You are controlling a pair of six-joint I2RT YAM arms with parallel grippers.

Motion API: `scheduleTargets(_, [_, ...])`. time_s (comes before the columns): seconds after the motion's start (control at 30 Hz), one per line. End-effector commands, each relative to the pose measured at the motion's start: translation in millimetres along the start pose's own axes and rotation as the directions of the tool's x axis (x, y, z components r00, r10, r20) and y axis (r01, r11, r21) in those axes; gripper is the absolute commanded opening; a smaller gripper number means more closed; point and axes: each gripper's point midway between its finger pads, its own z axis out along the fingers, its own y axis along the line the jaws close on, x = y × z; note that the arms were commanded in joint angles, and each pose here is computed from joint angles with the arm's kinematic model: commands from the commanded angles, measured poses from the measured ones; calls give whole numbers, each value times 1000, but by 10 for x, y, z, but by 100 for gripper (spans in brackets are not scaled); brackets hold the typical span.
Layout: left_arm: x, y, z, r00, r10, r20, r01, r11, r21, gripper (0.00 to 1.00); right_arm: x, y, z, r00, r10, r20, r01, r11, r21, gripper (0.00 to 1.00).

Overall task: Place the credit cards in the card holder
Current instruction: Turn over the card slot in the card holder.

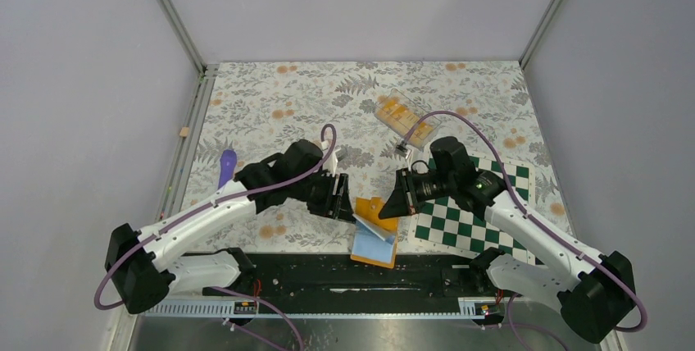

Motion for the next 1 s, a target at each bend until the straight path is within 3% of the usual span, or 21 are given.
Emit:
scheduleTargets(0.0, [-29,-42,-82,998,66,-16,-66,998,-22,51,-78,55,-31,998,-61,8,61,998,-4,0])
scheduleTargets(0.37, [55,-111,72,990,117,-80,-122,991,-53,51,-56,27,-36,997,-74,-9,74,997,7,0])
scheduleTargets(0.5, [30,-68,85,992,114,-48,-117,991,-70,53,-87,66,-39,997,-75,7,75,997,-4,0])
scheduleTargets(0.97, [-57,-328,114,992,73,99,-91,978,187,65,-191,330,-29,999,-25,44,30,990,-138,0])
